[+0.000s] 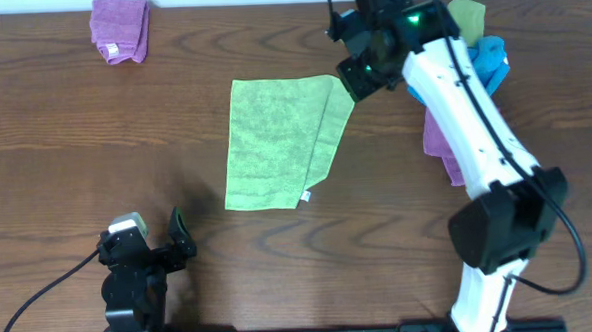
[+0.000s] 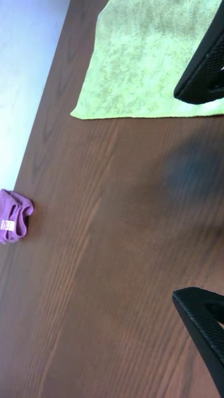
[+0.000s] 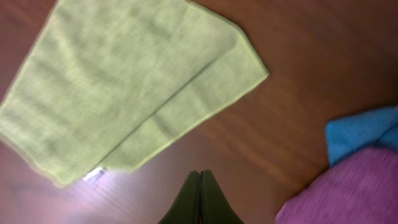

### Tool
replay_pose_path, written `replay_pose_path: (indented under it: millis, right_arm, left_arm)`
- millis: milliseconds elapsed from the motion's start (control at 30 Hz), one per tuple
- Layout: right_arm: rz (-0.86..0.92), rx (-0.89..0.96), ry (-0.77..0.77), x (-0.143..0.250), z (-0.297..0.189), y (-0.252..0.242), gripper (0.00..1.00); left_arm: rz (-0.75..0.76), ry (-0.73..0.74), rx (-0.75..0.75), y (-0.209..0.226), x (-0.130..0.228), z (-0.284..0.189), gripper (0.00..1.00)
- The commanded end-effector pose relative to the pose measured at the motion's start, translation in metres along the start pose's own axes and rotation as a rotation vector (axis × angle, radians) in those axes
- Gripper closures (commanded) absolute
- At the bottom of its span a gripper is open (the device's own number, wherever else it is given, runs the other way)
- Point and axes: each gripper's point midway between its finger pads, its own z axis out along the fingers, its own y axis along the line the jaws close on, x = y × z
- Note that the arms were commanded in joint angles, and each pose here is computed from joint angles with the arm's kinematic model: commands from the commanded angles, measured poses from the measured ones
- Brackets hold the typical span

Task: Fold the cloth
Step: 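Move the left gripper to the cloth's top-left corner, right gripper to its right edge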

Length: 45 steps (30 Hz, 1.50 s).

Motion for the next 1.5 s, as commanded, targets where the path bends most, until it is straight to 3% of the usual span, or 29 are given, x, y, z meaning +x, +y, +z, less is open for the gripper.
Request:
replay_pose_path:
  millis: [0,133,233,367,467,500,533,567,667,800,967,1167,1467]
  right_arm:
    - [-0.016,-0.058,-0.126,-0.005,-0.056,0.015,0.98]
    - [-0.05,-0.074,-0.212,0.031,-0.098,0.038,0.98]
    - [-0.054,-0.085,-0.203,0.088,-0.094,0.051,0.98]
    - [-0.003,-0.163,-0.163,0.159,-0.075,0.076,0.99]
    - [-0.002,-0.248,-0.135,0.206,-0.077,0.096,0.98]
    - [0.001,-0.26,-0.123,0.217,-0.078,0.1,0.89]
    - [0.004,-0.265,-0.111,0.226,-0.079,0.102,0.69]
    - [0.017,-0.267,-0.096,0.236,-0.08,0.103,0.58]
    - [0.047,-0.304,-0.071,0.253,-0.086,0.111,0.36]
    - [0.039,-0.334,-0.119,0.248,-0.092,0.117,0.25]
    - [0.024,-0.323,-0.214,0.217,-0.09,0.112,0.14]
    - [0.004,-0.315,-0.283,0.175,-0.074,0.105,0.13]
    - [0.049,-0.262,-0.288,0.137,-0.033,0.076,0.15]
  left_arm:
    - [-0.011,0.017,-0.003,0.002,0.008,0.003,0.05]
    - [-0.011,0.017,-0.003,0.002,0.008,0.003,0.05]
    - [-0.021,0.003,0.002,0.001,0.005,0.003,0.05]
    - [-0.319,0.07,0.182,-0.032,0.01,0.0,0.05]
    - [-0.427,0.058,0.211,-0.037,0.003,-0.001,0.04]
    - [-0.478,0.057,0.225,-0.039,0.0,-0.002,0.05]
    - [-0.491,0.059,0.253,-0.044,-0.002,-0.003,0.05]
    - [-0.458,0.059,0.304,-0.053,-0.004,-0.005,0.05]
    - [-0.365,0.007,0.47,-0.079,-0.022,-0.015,0.05]
    - [-0.291,-0.081,0.537,-0.09,-0.045,-0.016,0.05]
    - [-0.221,0.031,0.506,-0.093,-0.029,0.015,0.05]
    - [-0.009,0.21,0.469,-0.116,-0.026,0.068,0.04]
    - [0.252,0.512,0.433,-0.181,-0.021,0.199,0.04]
